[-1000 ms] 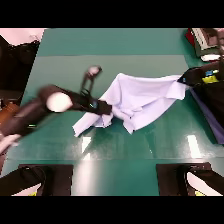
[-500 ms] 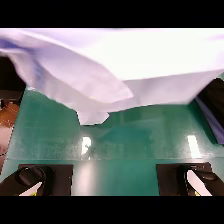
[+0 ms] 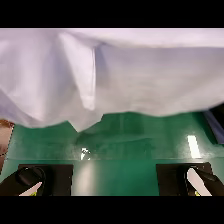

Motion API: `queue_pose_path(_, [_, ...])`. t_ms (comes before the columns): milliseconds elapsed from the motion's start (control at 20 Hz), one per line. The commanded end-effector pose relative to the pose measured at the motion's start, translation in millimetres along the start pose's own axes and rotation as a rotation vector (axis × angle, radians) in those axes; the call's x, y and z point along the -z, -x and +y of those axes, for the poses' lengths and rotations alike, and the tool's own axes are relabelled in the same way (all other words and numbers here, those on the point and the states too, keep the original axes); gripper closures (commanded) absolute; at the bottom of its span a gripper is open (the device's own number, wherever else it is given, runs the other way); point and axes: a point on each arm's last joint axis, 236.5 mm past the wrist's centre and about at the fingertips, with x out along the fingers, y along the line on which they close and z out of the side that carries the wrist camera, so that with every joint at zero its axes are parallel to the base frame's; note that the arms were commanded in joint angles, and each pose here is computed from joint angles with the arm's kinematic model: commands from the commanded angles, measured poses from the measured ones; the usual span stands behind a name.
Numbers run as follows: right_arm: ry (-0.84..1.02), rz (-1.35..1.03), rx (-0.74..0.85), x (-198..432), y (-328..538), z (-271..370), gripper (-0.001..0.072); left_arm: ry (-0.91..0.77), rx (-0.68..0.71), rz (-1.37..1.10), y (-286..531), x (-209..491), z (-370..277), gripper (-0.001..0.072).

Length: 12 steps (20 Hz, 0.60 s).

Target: Fold the shirts.

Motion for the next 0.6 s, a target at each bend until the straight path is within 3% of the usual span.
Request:
queue_pose_path(0, [-0.091, 0.22, -0.118, 33.9, -41.2, 12.5, 0.0695, -0.063, -0.144, 0.169, -35.0, 37.3, 34.5, 0.0678])
queue_pose_path(150, [-0.121, 0.467, -0.277, 80.9, -109.8, 39.1, 0.0697, -0.199, -0.231, 0.448, -102.2, 101.9, 62.3, 0.0677])
queue_pose_path(300, [-0.12, 0.667, -0.272, 138.0, -185.6, 44.4, 0.0697, -0.315, -0.317, 0.675, -174.3, 164.1, 97.5, 0.0678])
queue_pose_path(400, [-0.122, 0.749, -0.273, 173.6, -230.5, 48.4, 0.0697, -0.275, -0.323, 0.789, -221.7, 208.9, 124.3, 0.0678])
queue_pose_path(550, [-0.142, 0.789, -0.263, 213.5, -285.8, 49.6, 0.0697, -0.048, -0.286, 0.845, -276.1, 261.7, 173.4, 0.0677])
